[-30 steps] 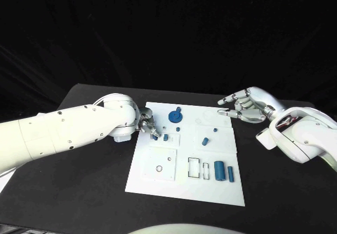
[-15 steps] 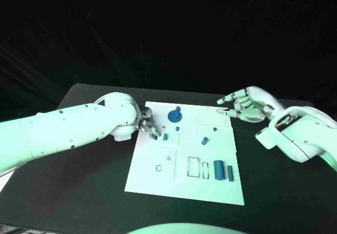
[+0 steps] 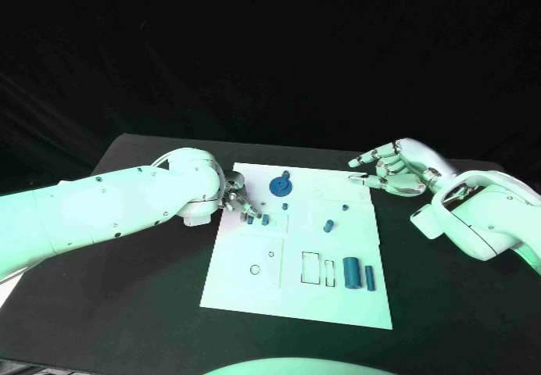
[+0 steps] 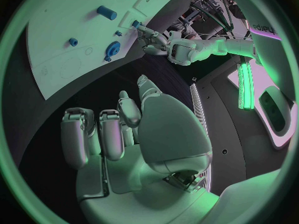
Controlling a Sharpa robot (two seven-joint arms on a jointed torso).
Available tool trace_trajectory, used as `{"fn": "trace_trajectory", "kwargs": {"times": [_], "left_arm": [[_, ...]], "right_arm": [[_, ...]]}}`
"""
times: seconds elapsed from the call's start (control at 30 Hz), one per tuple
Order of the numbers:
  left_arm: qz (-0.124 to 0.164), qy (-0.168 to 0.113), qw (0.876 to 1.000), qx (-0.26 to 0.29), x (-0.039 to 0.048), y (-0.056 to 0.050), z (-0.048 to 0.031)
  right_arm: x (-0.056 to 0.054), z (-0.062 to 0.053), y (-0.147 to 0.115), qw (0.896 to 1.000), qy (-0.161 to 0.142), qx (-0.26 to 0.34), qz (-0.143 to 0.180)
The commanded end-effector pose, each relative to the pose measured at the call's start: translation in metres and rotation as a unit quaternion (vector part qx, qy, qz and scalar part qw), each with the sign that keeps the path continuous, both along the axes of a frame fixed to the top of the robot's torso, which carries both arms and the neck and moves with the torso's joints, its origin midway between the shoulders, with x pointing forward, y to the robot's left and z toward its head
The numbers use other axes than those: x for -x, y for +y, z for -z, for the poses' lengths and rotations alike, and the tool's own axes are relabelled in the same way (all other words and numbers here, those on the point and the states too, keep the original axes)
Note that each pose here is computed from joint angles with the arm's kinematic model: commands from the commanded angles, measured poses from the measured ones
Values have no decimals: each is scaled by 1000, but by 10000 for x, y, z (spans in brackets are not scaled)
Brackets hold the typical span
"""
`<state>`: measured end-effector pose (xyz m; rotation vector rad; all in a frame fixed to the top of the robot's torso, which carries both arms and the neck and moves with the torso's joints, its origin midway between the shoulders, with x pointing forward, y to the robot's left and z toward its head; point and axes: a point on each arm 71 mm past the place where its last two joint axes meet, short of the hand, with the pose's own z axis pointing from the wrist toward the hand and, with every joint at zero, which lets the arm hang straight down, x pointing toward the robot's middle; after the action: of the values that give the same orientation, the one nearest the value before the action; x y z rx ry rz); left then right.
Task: Assemble the parts on the task board
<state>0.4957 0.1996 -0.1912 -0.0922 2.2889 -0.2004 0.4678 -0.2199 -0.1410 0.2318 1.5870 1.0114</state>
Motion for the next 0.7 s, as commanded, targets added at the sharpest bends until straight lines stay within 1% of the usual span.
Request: {"fn": "trace_trajectory", "kwargs": {"times": [0.03, 0.3, 0.4, 0.53, 0.7], "left_arm": [[3, 18, 1000, -15, 34, 9, 76], [-1, 16, 1000, -15, 29, 26, 74], [-6, 10, 1000, -11, 25, 38, 66], [-19, -12, 1000, 17, 12, 48, 34], [-45, -49, 994, 89, -19, 51, -24]], "right_arm": [[6, 3, 9, 1000, -1, 4, -6], [4, 5, 9, 1000, 0, 4, -6], [3, 6, 8, 1000, 0, 5, -6], [1, 7, 7, 1000, 0, 5, -6], [-2, 9, 5, 1000, 1, 5, -5]]}}
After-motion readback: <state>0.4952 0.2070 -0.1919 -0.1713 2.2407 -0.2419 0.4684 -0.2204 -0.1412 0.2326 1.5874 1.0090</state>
